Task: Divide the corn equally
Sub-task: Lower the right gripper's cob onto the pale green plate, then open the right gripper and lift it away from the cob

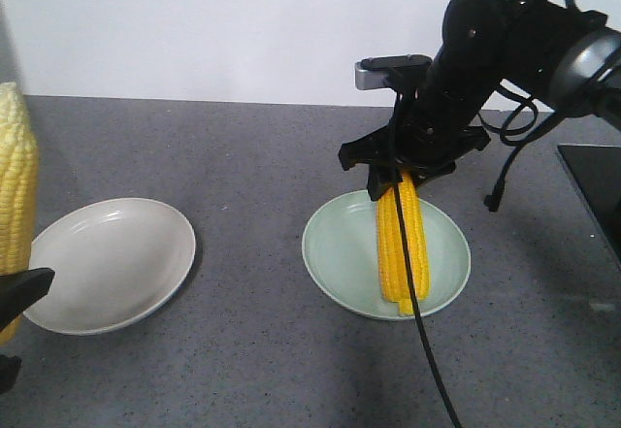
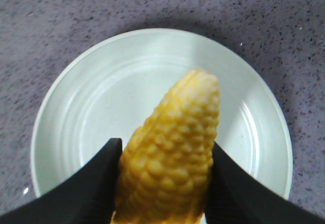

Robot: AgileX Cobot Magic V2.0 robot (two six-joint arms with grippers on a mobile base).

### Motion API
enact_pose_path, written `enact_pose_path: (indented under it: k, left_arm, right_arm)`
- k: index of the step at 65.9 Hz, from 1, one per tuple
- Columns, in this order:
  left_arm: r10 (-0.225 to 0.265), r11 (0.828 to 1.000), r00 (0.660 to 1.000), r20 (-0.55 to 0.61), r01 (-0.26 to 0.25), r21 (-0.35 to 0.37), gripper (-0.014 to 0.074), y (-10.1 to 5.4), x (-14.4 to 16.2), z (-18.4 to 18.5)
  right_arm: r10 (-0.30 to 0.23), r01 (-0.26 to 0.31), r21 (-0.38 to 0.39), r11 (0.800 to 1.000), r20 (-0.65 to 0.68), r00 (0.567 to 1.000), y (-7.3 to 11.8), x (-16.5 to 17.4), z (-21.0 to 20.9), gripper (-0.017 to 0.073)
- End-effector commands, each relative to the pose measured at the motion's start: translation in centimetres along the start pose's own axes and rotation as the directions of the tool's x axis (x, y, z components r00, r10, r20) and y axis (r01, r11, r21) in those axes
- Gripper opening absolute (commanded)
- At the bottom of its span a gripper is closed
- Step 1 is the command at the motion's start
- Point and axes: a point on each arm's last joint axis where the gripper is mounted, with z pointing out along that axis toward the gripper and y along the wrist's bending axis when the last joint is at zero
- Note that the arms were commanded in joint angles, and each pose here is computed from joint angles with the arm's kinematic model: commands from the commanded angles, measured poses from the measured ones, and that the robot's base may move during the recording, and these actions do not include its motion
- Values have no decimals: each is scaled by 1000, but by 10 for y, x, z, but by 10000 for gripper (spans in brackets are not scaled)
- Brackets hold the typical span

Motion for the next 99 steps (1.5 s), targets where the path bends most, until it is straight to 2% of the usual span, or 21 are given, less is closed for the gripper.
enact_pose_path:
  k: [1,21,40,47,59,69,81,90,99]
  left_arm:
    - [0,1000,995,98,1,-4,317,1,-13,-7]
    - [-5,1000,995,98,5,0,317,1,-13,-7]
    - [-5,1000,995,98,5,0,317,1,-13,-7]
    - [-5,1000,995,98,5,0,317,1,-13,-7]
    - [-5,1000,995,98,5,0,317,1,-13,-7]
    - [-5,1000,995,97,5,0,317,1,-13,-6]
    - [-5,1000,995,96,5,0,317,1,-13,-6]
    - [-5,1000,995,96,5,0,317,1,-13,-6]
    - [-5,1000,995,96,5,0,317,1,-13,-6]
  right_arm:
    - [5,-6,5,1000,74,997,2,-11,-22,245]
    - [11,-11,5,1000,22,1000,0,-29,5,272]
    - [14,-14,7,1000,8,1000,-1,-31,16,462]
    - [-1,1,11,1000,8,1000,-1,-31,16,516]
    - [-12,12,35,999,13,1000,-3,-30,10,525]
    - [-24,23,29,999,65,998,1,-25,-15,525]
    - [-90,80,64,995,172,981,18,-1,-49,525]
    - [-163,146,85,986,256,953,37,25,-70,525]
    - [-210,193,85,977,313,926,50,55,-85,525]
